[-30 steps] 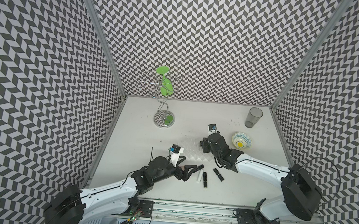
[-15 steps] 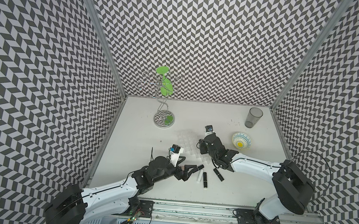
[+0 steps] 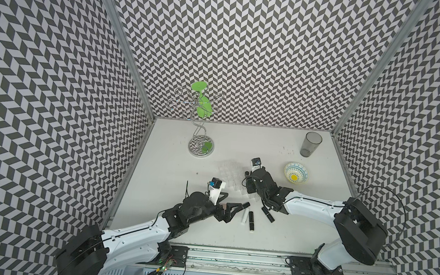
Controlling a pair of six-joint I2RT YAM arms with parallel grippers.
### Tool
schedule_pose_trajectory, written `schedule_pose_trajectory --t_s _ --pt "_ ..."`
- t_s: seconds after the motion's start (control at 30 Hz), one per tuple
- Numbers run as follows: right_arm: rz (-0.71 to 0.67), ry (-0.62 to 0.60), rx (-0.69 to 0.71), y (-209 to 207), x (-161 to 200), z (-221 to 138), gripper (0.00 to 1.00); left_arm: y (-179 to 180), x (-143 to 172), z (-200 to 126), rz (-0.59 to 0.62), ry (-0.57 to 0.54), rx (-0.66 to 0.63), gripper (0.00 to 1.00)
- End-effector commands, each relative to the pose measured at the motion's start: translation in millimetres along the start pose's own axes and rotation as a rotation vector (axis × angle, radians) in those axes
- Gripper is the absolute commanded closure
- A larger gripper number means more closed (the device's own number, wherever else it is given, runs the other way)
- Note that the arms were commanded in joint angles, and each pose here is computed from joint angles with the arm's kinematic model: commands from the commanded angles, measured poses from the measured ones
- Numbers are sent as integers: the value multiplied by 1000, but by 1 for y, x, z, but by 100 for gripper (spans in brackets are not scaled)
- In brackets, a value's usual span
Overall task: Arrange the lipsticks in the organizer
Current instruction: Place the lipstick in the storage box, then adjust the storage box at the center of the board.
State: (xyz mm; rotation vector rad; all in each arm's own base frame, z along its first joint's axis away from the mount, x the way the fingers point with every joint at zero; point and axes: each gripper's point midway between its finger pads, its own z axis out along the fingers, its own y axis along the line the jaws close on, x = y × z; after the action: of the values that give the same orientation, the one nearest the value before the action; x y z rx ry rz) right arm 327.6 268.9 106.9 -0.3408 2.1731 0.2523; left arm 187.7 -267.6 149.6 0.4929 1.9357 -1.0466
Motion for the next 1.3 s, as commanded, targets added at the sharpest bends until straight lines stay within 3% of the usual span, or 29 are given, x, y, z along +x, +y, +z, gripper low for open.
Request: schedule_pose_trajectory --t_s 0.0,0.07,0.23,0.33,0.5,0.7,0.83,1.0,1.27 --pt "12 -5 -57 16 3 -29 51 3 -3 1 8 -13 -11 3" --pt "-12 12 -74 18 14 -43 51 6 -1 2 10 -5 -25 3" --pt "126 120 -241 28 59 -69 63 9 4 9 10 20 -37 10" --pt "169 98 -291 29 70 -70 68 12 5 12 10 26 -49 14" --pt "152 131 -222 18 78 -53 69 13 6 15 8 37 -59 15" --pt "175 74 -168 0 70 -37 68 21 12 19 10 63 -96 19" --pt "205 65 -98 -19 68 -26 68 39 15 19 22 82 -205 26" --pt "213 52 -77 -26 61 -19 68 68 20 12 21 102 -368 26" --pt "206 45 -106 -21 56 -17 68 89 49 14 6 205 -456 35"
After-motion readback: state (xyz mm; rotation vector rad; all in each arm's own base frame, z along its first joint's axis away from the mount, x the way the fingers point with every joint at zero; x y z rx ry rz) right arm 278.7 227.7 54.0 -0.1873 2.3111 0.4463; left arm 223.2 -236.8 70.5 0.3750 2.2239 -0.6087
